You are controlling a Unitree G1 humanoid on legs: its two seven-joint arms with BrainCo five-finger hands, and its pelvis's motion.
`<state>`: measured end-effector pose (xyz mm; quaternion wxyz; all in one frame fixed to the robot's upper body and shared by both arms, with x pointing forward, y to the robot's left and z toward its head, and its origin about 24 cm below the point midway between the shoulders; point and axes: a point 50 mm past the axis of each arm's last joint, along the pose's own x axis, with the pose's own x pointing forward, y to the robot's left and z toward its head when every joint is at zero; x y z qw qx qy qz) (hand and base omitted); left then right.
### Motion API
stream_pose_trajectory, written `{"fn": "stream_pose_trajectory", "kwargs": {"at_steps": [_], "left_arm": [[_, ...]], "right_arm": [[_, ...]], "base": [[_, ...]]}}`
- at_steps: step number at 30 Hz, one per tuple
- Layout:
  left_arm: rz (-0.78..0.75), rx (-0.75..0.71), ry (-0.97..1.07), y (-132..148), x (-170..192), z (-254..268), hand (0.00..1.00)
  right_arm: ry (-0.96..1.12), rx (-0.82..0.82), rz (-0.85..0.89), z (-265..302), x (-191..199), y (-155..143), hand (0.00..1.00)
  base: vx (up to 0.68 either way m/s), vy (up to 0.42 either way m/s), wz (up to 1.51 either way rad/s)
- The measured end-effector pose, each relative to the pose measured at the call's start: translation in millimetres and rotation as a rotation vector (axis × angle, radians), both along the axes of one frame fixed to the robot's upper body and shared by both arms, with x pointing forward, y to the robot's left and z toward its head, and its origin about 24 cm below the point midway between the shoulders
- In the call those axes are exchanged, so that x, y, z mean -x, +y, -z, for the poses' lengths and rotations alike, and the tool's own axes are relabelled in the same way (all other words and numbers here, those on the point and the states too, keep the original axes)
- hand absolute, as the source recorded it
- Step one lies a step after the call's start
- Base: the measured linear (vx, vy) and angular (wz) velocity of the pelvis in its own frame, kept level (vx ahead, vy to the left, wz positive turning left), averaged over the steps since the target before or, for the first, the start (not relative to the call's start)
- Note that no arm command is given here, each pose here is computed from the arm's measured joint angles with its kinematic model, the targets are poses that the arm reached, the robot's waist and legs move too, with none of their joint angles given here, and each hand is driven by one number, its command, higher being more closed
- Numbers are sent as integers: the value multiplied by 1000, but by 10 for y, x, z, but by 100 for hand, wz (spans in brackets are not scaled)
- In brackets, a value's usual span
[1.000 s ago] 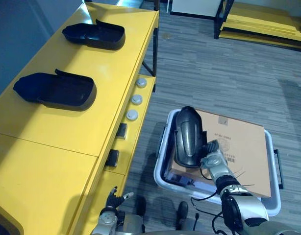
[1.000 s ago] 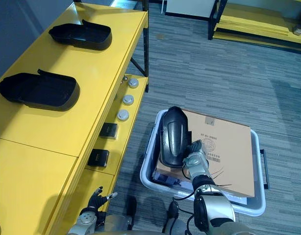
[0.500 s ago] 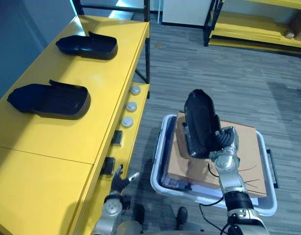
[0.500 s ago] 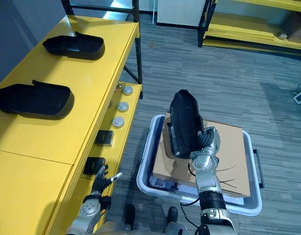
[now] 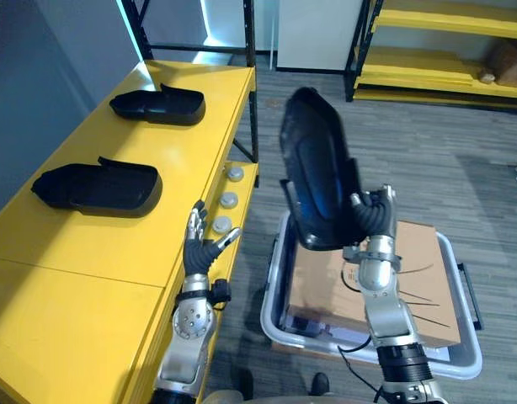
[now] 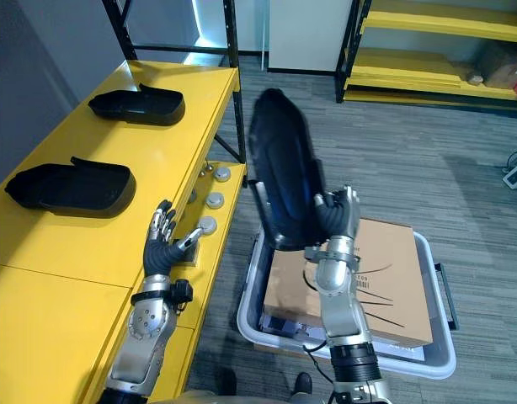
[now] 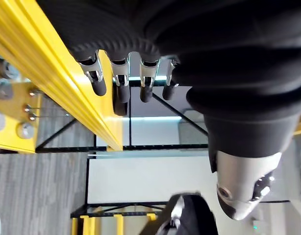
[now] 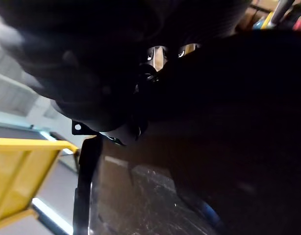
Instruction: Walk over and take plastic housings, then place them on the shelf
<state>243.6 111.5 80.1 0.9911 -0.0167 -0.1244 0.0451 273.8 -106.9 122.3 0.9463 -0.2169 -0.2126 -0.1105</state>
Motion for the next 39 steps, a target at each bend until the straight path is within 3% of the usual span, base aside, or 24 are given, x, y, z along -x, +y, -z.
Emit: {"fn": "stream_pose_trajectory", "kwargs": {"at_steps": [3,9,10,29,30,39], "left_arm": [[14,35,-20,-109,-36,-72,0],[-32,55,-3,-105,-72,-73,0],[-35,62,-2,-112,-109,-90,100],[-73,144,65,-14,-193,-26,100],[-75,146,66,-9,-194,-24,100],[-53,103,88,-23,-202,41,100]], "right_arm": [[-31,-5,-89,-80,20,238,100],[-55,-13,-135,-134,67,344,100],[-55,-14,-144,-134,73,363,100],[-104,29,-263,-156,191,456,100],[-107,30,-266,-157,194,457,0],[-99,-18,-322,-168,186,422,0]], "base": [[-51,-5,-5],[-14,-4,-1],[-21,-10,-5],[-10,-3,-1],[0,0,0],[0,0,0]]}}
